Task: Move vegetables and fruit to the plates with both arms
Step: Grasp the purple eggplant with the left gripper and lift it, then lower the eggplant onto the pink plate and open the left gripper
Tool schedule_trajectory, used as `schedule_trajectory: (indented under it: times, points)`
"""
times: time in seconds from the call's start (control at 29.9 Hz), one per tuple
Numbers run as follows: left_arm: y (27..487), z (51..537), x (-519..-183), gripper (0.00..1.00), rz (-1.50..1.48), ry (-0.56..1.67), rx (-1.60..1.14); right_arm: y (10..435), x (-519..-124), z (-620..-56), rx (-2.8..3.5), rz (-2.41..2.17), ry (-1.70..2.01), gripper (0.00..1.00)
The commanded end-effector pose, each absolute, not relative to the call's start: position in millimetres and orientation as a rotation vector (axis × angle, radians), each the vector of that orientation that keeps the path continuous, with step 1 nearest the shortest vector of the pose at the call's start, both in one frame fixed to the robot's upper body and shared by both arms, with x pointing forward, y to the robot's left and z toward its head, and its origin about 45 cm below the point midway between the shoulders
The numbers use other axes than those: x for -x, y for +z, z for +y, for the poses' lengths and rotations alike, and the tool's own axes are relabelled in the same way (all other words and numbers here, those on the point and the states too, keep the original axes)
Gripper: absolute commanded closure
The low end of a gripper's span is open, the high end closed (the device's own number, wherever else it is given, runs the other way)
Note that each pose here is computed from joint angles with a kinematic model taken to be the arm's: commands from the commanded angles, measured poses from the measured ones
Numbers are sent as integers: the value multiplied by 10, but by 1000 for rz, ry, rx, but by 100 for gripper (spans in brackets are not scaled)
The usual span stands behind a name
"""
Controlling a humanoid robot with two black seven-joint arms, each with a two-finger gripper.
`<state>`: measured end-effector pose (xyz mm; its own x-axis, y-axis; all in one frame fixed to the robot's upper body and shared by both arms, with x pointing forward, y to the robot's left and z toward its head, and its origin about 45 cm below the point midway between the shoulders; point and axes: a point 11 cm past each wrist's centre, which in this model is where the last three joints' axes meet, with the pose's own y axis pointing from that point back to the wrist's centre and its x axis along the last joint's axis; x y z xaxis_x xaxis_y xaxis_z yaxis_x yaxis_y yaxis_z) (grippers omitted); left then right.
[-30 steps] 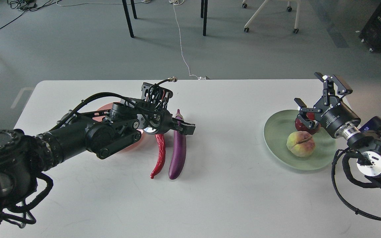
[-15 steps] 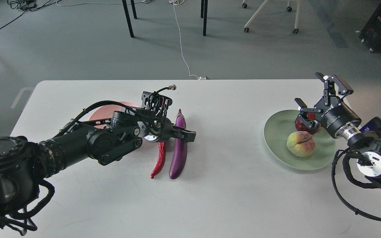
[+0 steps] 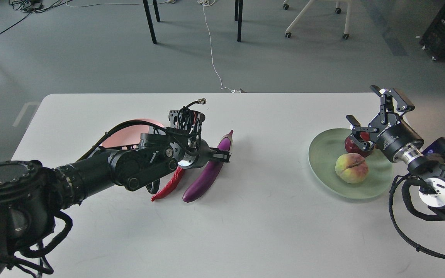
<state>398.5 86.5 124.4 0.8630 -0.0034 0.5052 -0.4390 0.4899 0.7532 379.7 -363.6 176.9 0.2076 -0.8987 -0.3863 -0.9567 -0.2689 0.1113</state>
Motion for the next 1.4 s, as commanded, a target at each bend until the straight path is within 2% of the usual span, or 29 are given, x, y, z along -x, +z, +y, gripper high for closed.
schedule_trajectory:
  times: [0.0,0.2,0.37,0.57,0.67,0.9,1.04,1.14,1.37]
  points:
    - [1358,766,-4041,91,-416,342,-985,1764,-3793,-3637,2318,1799,574,2]
    - [1734,804,-4279,91,-357,420,-912,1764,-3793,-3637,2318,1799,574,2]
    - [2010,1454,-4467,90,-432,382,-981,1760,-3794,-3635,2317,1800,574,2]
    - [2051,2403,-4520,89,-670,276,-1190,1756,-3794,-3616,2318,1794,578,2]
    - [1936,2730,-4439,89,-664,263,-1246,1750,-3792,-3608,2321,1792,579,2]
    - [1785,2927,-4368,85,-654,307,-1260,1750,-3793,-3609,2319,1793,580,2]
    - [1727,2920,-4359,61,-662,325,-1252,1750,-3792,-3608,2321,1792,579,2]
    - [1726,2942,-4362,33,-663,330,-1254,1750,-3792,-3608,2321,1792,579,2]
    - [1766,2964,-4366,22,-668,323,-1239,1749,-3792,-3591,2322,1787,582,2]
